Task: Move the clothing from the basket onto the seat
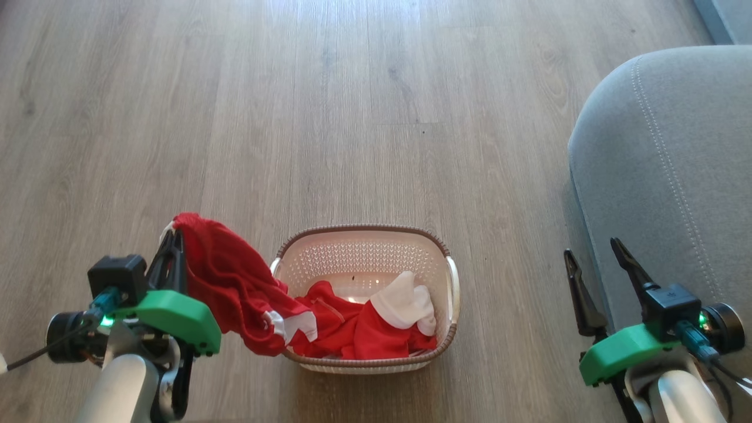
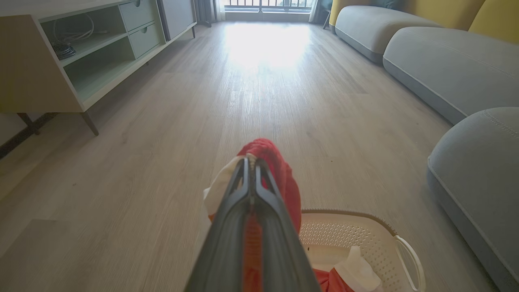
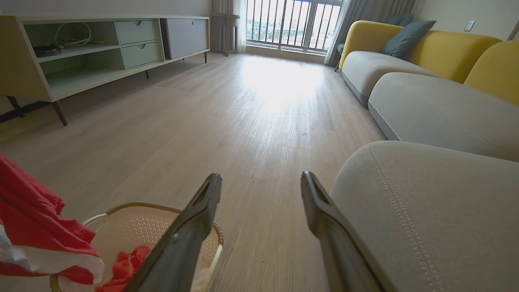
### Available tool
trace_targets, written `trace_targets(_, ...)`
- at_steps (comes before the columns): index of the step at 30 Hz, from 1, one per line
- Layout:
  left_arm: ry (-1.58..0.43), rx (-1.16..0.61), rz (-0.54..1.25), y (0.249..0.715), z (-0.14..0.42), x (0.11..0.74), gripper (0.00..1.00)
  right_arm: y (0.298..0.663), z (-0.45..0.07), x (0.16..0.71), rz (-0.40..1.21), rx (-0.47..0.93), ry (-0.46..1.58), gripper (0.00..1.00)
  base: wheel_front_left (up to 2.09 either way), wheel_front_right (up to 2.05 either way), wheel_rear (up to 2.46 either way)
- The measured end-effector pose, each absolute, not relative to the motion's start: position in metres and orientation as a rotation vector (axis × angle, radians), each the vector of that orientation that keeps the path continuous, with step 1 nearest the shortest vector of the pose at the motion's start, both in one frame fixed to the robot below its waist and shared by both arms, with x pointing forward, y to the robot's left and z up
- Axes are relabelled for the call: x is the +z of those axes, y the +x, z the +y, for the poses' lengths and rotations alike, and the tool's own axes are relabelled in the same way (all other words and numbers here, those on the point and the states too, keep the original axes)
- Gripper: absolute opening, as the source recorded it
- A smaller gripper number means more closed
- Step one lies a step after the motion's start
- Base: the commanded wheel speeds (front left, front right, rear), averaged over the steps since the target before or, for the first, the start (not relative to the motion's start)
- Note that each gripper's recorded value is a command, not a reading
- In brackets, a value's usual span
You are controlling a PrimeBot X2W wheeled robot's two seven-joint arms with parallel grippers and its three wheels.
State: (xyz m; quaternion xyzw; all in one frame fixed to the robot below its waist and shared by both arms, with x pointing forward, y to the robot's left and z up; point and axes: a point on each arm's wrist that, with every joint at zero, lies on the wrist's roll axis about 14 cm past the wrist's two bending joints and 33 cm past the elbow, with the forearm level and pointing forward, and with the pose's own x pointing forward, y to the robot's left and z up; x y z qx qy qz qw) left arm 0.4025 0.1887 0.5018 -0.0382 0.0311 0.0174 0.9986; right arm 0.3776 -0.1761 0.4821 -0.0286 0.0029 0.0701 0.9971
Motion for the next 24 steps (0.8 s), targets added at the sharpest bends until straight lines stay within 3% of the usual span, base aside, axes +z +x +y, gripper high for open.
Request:
trace_targets(6, -0.096, -0.011, 0.028, 0.404, 0.178, 0.515, 0.00, 0.374, -0.159, 0.481, 0.011, 0.220, -0.075, 1.00, 0.00, 0.00, 0.00)
trace_targets(17, -0.101, -0.287, -0.070, 0.404, 0.108, 0.563, 0.00, 0.383, -0.053, 0.517, -0.096, 0.633, -0.153, 1.00, 0.00, 0.00, 0.00)
trace_targets(24, -0.105, -0.421, -0.115, 0.391, 0.071, 0.584, 0.00, 0.375, -0.008, 0.521, -0.101, 0.810, -0.175, 1.00, 0.00, 0.00, 0.00)
